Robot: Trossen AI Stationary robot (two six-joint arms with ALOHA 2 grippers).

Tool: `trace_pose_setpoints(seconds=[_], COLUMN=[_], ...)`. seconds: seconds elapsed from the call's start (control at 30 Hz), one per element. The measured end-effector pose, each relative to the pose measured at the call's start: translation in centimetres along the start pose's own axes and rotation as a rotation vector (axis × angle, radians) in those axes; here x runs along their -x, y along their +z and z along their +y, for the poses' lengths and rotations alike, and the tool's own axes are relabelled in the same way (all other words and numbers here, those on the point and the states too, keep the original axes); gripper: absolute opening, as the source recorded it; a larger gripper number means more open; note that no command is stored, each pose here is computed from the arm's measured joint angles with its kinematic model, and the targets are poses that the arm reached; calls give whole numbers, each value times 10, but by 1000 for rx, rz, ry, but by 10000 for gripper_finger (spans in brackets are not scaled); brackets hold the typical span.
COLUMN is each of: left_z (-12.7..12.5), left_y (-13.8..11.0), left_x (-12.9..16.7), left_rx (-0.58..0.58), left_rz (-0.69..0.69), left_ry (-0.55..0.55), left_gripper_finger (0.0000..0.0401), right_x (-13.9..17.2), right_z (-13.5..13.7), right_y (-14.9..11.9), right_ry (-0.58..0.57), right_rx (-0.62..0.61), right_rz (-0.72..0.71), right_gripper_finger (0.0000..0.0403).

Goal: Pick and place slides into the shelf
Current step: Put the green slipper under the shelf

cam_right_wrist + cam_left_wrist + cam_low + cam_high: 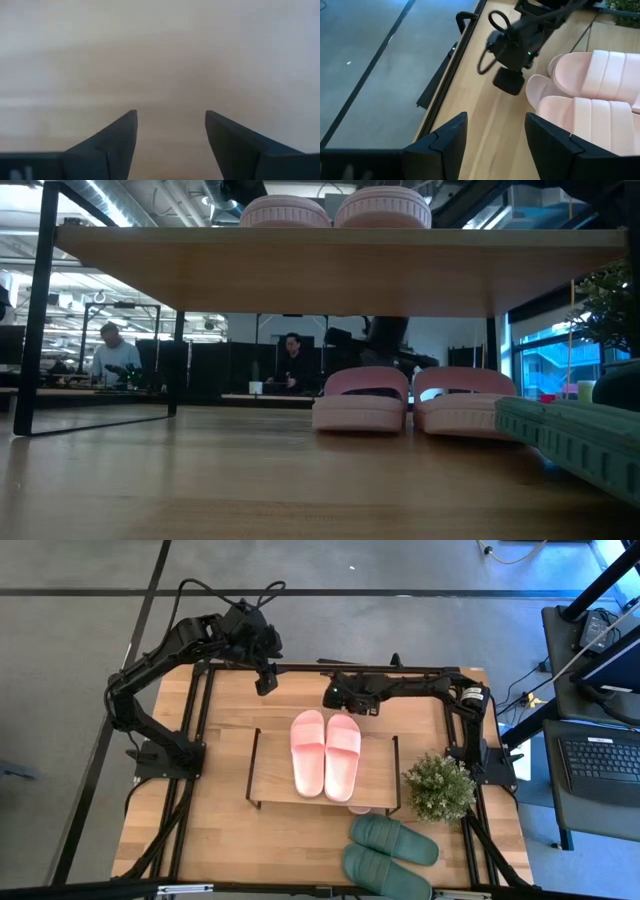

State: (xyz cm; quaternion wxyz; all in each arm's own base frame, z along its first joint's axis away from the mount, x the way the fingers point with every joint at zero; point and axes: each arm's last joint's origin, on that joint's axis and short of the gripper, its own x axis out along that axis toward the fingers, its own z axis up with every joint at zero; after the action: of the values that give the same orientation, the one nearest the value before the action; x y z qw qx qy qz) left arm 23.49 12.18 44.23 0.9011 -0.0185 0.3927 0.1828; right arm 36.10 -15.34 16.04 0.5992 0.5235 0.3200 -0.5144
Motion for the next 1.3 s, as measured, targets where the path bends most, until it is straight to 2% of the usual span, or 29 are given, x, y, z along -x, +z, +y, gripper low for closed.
trace_pose_setpoints(seconds=[0.17,0.27,0.4,0.57,0.67,0.8,0.87,1.0,1.2,1.3], left_z=[0,3,10,20,24,22,20,14,0,-7], left_y=[0,1,1,1,0,-7,-15,-37,-76,-96], left_x=[0,0,5,16,23,27,27,27,33,40], left_rx=[13,52,92,111,115,101,103,99,99,90], left_rz=[-4,-21,-78,-147,-193,-262,-275,-285,-342,-387], left_ry=[-15,-64,-164,-153,-151,-253,-271,-277,-344,-378], left_gripper_finger=[190,190,190,190,190,190,190,190,190,190], right_x=[22,44,83,140,172,213,231,260,306,322], right_z=[20,35,55,68,70,66,63,56,46,43], right_y=[20,32,50,71,79,84,81,62,21,-3], right_ry=[14,15,-20,-81,-103,-116,-137,-187,-27,6], right_rx=[76,158,253,314,351,385,407,435,433,572], right_rz=[-115,-204,-382,-551,-590,-596,-617,-748,-774,-767], right_gripper_finger=[234,234,234,234,234,234,234,234,234,234])
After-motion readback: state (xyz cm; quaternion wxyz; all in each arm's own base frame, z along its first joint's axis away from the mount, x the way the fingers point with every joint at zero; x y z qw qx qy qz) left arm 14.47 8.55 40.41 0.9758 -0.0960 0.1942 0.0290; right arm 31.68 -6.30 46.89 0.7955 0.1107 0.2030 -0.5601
